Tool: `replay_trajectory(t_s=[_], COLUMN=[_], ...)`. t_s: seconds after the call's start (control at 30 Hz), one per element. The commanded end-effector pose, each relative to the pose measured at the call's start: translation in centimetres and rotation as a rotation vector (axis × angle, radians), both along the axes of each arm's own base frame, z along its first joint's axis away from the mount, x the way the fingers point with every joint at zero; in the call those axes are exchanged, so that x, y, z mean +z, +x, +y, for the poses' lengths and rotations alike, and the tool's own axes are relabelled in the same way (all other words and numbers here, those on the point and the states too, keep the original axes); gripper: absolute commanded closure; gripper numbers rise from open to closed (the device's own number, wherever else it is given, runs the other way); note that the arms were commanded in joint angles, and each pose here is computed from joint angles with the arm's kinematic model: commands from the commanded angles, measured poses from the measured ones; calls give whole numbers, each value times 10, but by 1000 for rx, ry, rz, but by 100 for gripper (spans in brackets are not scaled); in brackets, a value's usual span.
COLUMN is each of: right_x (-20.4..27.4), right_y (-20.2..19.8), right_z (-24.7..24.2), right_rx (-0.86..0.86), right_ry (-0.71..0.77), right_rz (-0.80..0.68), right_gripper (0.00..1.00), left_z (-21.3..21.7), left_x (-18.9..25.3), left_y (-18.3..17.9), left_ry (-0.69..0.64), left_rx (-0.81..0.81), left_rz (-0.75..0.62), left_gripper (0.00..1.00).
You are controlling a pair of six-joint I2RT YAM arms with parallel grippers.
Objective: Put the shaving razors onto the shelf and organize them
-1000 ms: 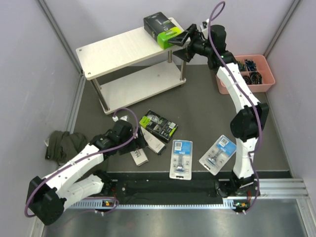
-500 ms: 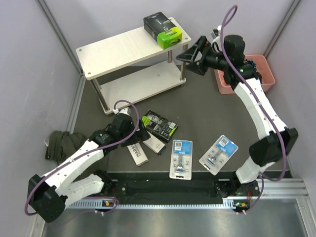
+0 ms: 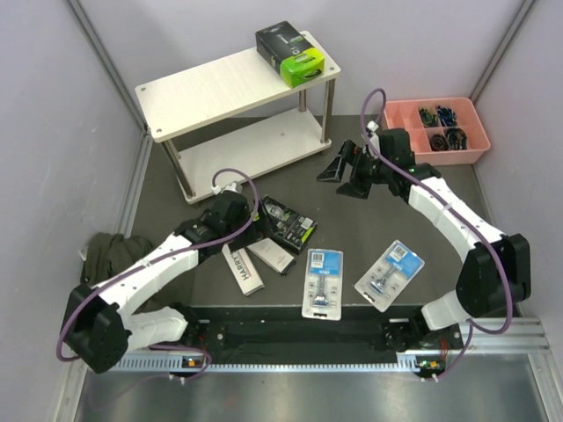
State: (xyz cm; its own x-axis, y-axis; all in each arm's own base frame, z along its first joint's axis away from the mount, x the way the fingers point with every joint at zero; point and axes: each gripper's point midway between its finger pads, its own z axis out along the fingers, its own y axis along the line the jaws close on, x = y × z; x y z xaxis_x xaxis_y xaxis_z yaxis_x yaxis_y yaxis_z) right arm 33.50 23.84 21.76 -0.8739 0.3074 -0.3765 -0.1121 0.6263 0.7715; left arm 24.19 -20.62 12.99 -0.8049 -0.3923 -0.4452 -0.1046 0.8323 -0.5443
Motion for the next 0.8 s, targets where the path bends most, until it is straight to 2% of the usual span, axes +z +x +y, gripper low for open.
replay_trajectory(t_s=[0.0,0.23,0.4,0.77], right_x=[11,-15,-46,-103], right_y=[14,18,22,31], right_z=[9,16,28,64], right_rx=[38,71,112,176], right_ry=[5,-10,-26,-1], right_rz=[-115,-76,-30,66], right_gripper=[8,8,9,11], left_z=[-19,-21,-35,-47], left_x=[37,36,36,1], left_y=[24,30,40,62], left_ry=[-98,-122,-199,-216], left_rx=[22,47,56,73], left_rz=[-79,-78,-74,32], left_gripper=[1,1,2,4])
